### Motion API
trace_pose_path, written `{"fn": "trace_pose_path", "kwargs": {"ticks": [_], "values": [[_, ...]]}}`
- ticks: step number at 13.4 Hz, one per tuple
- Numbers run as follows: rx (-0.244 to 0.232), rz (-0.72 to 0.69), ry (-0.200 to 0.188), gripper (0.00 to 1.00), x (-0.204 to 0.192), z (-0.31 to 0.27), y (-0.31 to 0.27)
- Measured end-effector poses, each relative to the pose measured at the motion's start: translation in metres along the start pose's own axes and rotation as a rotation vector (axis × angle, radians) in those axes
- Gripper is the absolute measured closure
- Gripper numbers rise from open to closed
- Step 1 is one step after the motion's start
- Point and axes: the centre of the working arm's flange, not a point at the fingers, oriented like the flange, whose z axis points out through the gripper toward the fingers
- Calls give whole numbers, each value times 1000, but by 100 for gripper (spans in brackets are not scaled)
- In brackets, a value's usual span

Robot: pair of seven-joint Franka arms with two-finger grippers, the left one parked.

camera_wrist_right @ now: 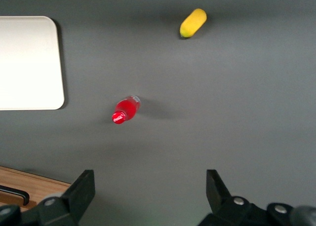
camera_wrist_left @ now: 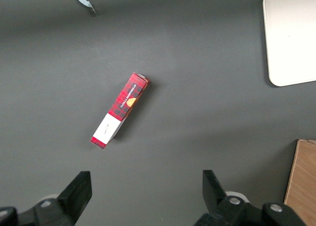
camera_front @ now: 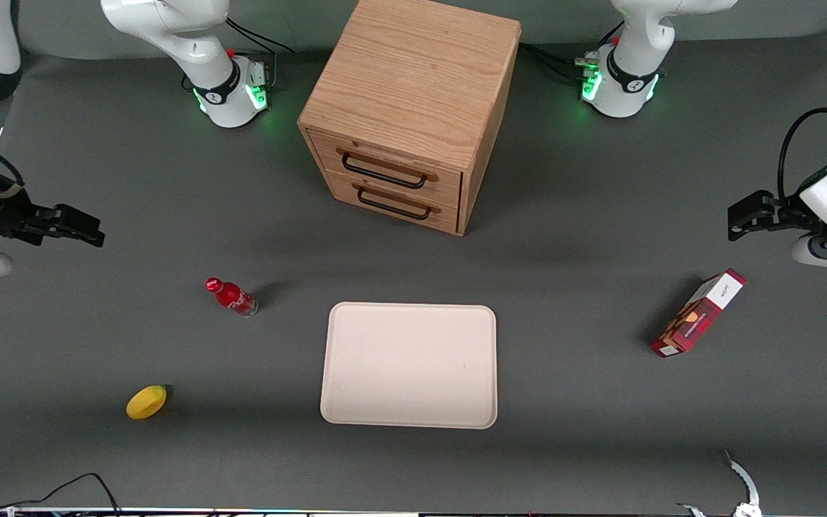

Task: Place coke bottle on tray
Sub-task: 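Move the right gripper down to the red Coca-Cola bottle lying on its side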

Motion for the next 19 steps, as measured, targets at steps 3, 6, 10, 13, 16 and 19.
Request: {"fn": "trace_pose_path", "kwargs": {"ticks": [3,6,10,13,16,19], "values": [[12,-1,10,0,-1,-8,3],[15,-12,19,0,0,-13,-3],[17,-25,-21,0,10,9,-10],[32,-47,-32,0,29,42,-27],[51,-61,20,0,43,93,-41],[56,-94,24,0,34,163,-64]]}}
